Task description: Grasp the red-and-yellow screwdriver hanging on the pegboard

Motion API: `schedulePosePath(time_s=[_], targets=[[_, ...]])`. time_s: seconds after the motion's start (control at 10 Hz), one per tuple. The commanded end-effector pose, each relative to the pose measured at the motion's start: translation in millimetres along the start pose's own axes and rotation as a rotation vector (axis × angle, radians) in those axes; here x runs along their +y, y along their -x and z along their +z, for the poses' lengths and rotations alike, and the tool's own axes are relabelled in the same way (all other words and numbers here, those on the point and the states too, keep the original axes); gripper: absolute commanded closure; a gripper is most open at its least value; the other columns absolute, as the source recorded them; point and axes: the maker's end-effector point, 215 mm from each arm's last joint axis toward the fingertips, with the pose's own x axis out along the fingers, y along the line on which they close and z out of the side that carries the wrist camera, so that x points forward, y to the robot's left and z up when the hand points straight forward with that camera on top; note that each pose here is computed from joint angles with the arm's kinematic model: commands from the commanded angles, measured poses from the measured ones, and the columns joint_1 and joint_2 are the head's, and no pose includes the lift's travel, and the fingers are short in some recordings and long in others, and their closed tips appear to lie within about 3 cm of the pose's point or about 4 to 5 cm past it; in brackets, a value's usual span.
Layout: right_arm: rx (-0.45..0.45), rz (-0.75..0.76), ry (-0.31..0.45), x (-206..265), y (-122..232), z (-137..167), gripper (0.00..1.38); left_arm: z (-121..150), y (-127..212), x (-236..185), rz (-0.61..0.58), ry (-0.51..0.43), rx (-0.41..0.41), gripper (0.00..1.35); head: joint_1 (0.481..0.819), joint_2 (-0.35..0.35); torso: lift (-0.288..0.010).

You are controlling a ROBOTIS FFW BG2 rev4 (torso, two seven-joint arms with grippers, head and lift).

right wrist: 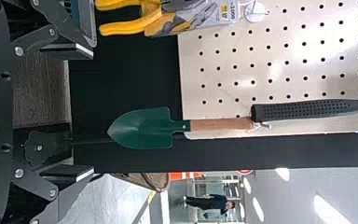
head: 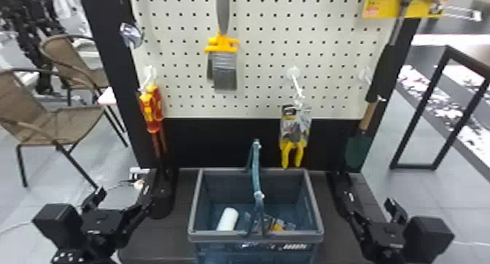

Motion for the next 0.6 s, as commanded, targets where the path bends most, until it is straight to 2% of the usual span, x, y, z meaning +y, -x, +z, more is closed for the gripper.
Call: schedulePosePath(time_s=[0.0,0.5], targets=[[0.0,0.0,0.0,-0.4,0.0,0.0,0.4,0.6,0.1,3.2,0.003,-0.004,0.001,0.12,0.549,0.0,-0.1],[-0.002,0.002,0.0,0.0,-0.1,0.9,0.4,28.9,-12.0,45.6,-0.059,-0.042,-0.015,0.12,0.549,0.0,-0.1]])
